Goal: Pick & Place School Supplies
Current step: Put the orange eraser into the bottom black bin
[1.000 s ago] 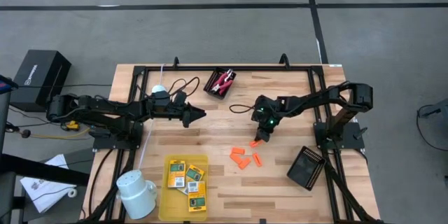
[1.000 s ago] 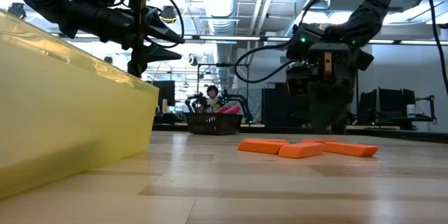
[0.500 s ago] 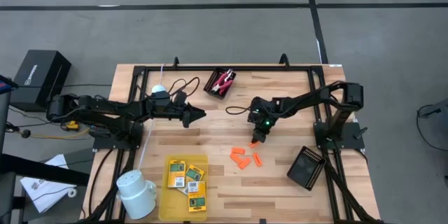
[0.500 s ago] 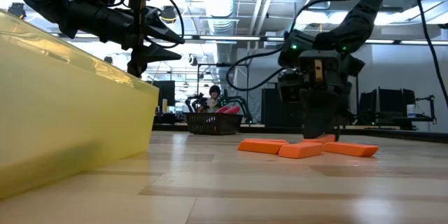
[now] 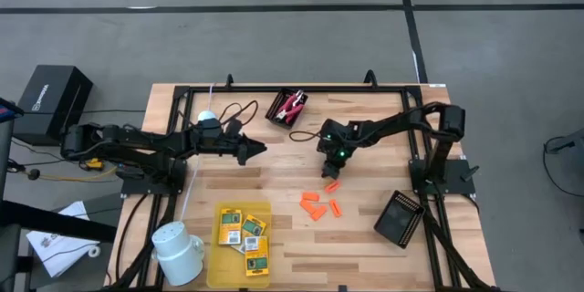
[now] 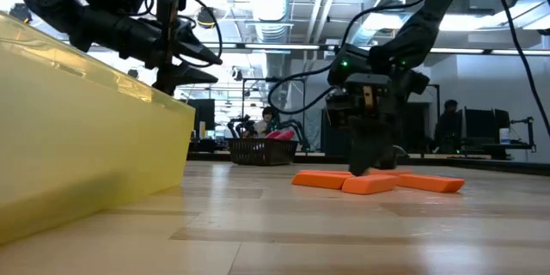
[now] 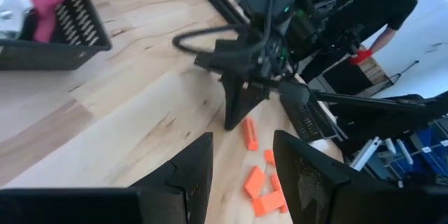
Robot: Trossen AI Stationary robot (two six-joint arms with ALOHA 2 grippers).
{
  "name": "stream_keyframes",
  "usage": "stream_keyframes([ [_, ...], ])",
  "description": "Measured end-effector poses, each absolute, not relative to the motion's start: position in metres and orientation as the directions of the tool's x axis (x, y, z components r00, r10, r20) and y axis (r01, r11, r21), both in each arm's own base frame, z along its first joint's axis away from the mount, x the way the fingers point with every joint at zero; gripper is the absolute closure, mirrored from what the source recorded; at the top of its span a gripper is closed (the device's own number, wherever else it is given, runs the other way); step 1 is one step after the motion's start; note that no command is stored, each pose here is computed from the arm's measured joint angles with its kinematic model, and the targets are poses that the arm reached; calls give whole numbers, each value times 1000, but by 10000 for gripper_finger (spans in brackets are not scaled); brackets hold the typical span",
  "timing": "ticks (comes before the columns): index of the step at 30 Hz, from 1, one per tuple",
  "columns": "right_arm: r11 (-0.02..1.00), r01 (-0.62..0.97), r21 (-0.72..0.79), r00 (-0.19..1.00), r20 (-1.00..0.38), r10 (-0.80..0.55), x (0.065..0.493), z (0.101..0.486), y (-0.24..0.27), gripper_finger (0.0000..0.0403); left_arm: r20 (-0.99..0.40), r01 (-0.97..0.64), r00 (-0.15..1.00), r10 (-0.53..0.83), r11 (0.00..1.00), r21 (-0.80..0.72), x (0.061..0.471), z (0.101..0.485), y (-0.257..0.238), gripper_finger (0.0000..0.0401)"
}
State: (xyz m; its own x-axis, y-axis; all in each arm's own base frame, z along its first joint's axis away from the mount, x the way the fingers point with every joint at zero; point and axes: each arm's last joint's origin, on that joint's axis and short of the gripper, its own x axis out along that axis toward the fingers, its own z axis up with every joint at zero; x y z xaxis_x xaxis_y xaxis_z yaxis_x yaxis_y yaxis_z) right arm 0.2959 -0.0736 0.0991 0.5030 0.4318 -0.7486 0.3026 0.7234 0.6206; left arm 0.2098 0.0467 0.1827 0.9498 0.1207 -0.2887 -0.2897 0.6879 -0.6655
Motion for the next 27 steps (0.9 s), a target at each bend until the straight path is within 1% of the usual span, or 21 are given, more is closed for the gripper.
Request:
stream_keyframes([
  [3, 709, 311, 633, 512, -740, 436, 294, 101, -78, 403, -300, -294, 947, 113, 680, -672, 208, 179, 47, 256],
  [7, 700, 289, 653, 492, -729, 477, 289, 108, -74, 403, -293, -279, 951, 95, 668, -690, 208, 180, 46, 256],
  [12, 704, 273, 656, 428, -738, 522, 281, 110, -70, 403, -280, -270, 955, 96, 669, -692, 208, 181, 46, 256],
  [15, 701, 277, 657, 411, -741, 531, 278, 110, -70, 403, -278, -269, 956, 96, 669, -692, 209, 181, 46, 256],
  [27, 686, 224, 692, 412, -705, 577, 281, 112, -64, 403, -278, -269, 956, 97, 671, -691, 209, 181, 46, 256],
])
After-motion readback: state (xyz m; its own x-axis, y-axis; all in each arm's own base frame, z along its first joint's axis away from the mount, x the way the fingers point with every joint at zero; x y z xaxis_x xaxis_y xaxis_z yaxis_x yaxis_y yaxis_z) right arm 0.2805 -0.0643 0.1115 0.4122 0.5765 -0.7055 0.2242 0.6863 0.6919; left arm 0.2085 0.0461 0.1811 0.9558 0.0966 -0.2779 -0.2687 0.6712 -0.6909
